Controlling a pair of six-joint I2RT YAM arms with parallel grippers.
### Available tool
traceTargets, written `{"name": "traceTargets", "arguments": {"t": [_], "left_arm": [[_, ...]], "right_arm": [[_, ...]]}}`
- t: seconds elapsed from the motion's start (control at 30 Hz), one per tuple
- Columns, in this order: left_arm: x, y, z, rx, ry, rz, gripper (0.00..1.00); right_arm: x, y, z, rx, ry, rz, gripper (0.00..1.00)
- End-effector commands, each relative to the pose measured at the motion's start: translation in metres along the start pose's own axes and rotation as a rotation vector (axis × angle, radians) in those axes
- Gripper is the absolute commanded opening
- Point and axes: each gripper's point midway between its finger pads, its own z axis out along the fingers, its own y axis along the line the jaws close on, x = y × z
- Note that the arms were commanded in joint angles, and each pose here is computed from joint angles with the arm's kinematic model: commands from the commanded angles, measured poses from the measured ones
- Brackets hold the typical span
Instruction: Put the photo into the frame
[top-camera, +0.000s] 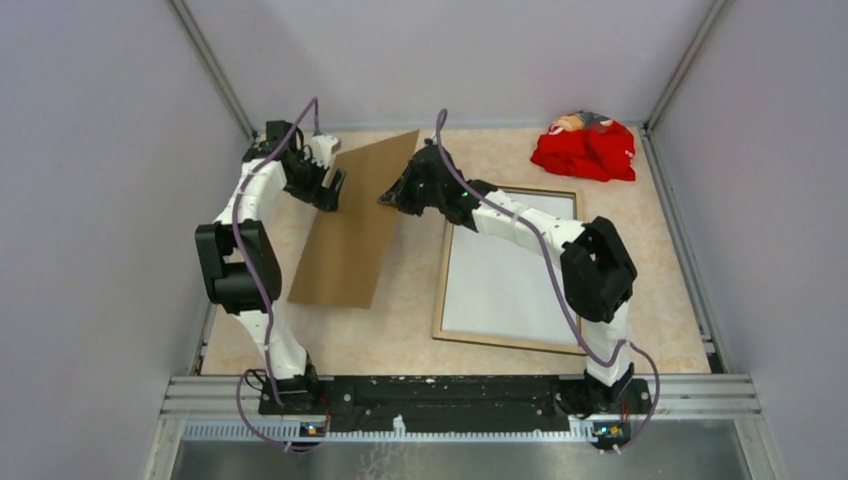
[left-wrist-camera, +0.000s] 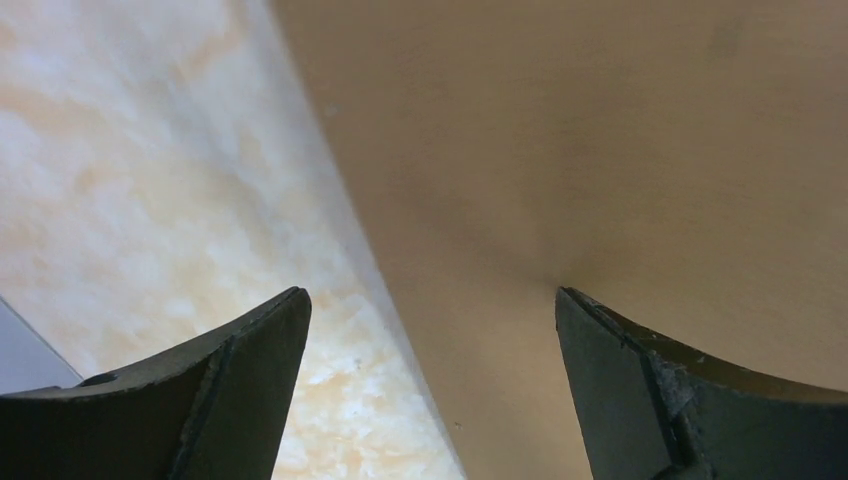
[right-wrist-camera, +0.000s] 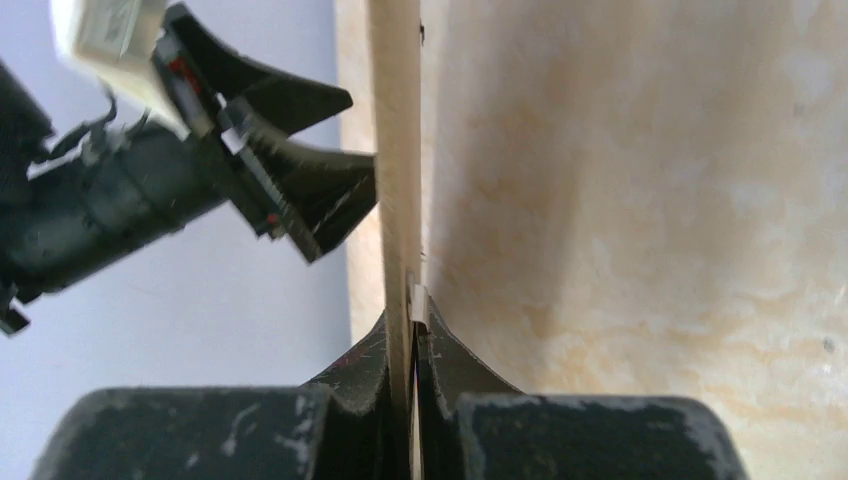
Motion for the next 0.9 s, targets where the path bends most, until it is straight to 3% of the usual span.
{"name": "traceTargets", "arguments": {"t": [0.0, 0.13, 0.37, 0.57, 0.67, 0.87], "left_arm": [[-0.083, -0.054, -0.108, 0.182, -0.284, 0.116, 0.98], [-0.102, -0.097, -0.170, 0.270, -0.519, 0.331, 0.99], [-0.070, -0.160, -0.228, 0.247, -0.775, 0.776, 0.99], [-0.051, -0.201, -0.234, 0.202, -0.828, 0.989, 0.99], [-0.047, -0.201, -0.225, 0.167, -0.832, 1.031, 0.99], [-0.059, -0.196, -0.240, -0.026, -0.960, 1.137, 0.99]], "right_arm": [[-0.086, 0.056, -0.036, -0.147, -0.107, 0.038, 0.00], [-0.128, 0.052, -0.057, -0.160, -0.133, 0.118, 0.00], [-0.190, 0.038, -0.120, -0.122, -0.255, 0.273, 0.00], [-0.201, 0.040, -0.153, -0.107, -0.272, 0.396, 0.00], [-0.193, 0.045, -0.160, -0.126, -0.234, 0.429, 0.00], [-0.176, 0.051, -0.172, -0.185, -0.183, 0.458, 0.00]]}}
